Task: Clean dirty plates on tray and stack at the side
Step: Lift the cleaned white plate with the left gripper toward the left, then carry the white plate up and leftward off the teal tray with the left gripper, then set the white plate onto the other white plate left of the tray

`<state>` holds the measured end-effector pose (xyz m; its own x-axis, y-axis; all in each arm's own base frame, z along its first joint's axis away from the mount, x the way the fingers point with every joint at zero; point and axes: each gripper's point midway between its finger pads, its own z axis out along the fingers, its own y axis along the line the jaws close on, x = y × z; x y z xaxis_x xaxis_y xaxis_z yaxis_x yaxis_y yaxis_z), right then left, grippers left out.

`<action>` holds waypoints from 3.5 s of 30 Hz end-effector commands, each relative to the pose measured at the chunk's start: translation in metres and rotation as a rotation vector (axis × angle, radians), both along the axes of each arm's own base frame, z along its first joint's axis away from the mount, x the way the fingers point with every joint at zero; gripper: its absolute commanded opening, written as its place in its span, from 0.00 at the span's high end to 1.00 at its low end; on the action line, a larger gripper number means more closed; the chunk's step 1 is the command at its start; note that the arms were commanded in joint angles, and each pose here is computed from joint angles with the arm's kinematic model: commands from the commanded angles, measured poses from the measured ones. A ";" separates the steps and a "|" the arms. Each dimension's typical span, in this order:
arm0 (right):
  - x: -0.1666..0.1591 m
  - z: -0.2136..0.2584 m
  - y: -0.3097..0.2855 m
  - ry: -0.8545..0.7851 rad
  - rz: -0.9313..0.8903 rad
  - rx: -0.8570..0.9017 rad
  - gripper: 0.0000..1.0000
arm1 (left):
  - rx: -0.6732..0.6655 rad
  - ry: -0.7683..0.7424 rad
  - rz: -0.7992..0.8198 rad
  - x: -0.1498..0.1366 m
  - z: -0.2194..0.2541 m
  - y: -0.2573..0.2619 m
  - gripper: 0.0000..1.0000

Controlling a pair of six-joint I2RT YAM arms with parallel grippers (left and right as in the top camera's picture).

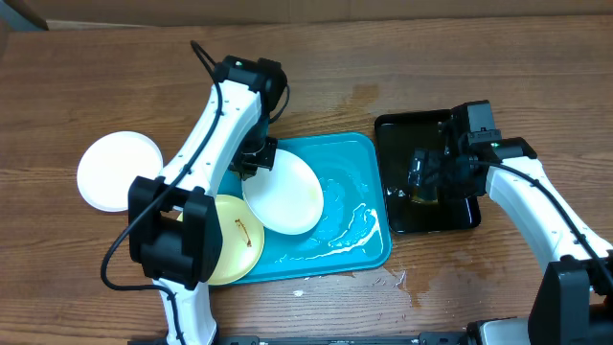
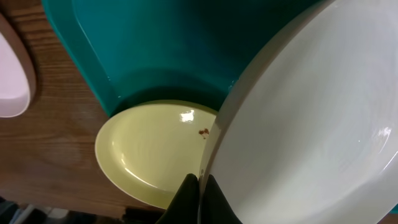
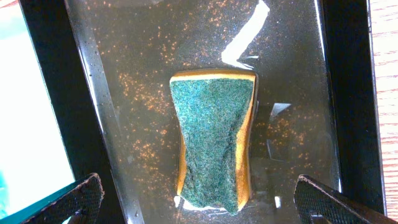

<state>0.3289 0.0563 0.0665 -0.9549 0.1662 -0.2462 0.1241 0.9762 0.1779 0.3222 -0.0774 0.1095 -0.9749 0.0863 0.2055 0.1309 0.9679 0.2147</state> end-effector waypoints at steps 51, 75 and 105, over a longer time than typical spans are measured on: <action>0.000 0.002 -0.001 -0.009 -0.003 -0.007 0.00 | 0.504 -1.066 -0.186 0.050 0.153 -0.125 0.96; 0.000 0.002 -0.001 -0.009 -0.003 -0.007 0.00 | -0.075 -0.467 0.337 0.083 0.087 0.054 0.96; 0.003 0.003 -0.001 -0.021 -0.003 -0.005 0.00 | 0.001 -0.383 1.197 -0.032 0.025 0.340 0.96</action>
<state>0.3312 0.0565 0.0671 -0.9524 0.1665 -0.2554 0.1223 0.9760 0.1802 0.2935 0.2729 0.1408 -0.4332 -0.8931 -0.1211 -0.9013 0.4297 0.0553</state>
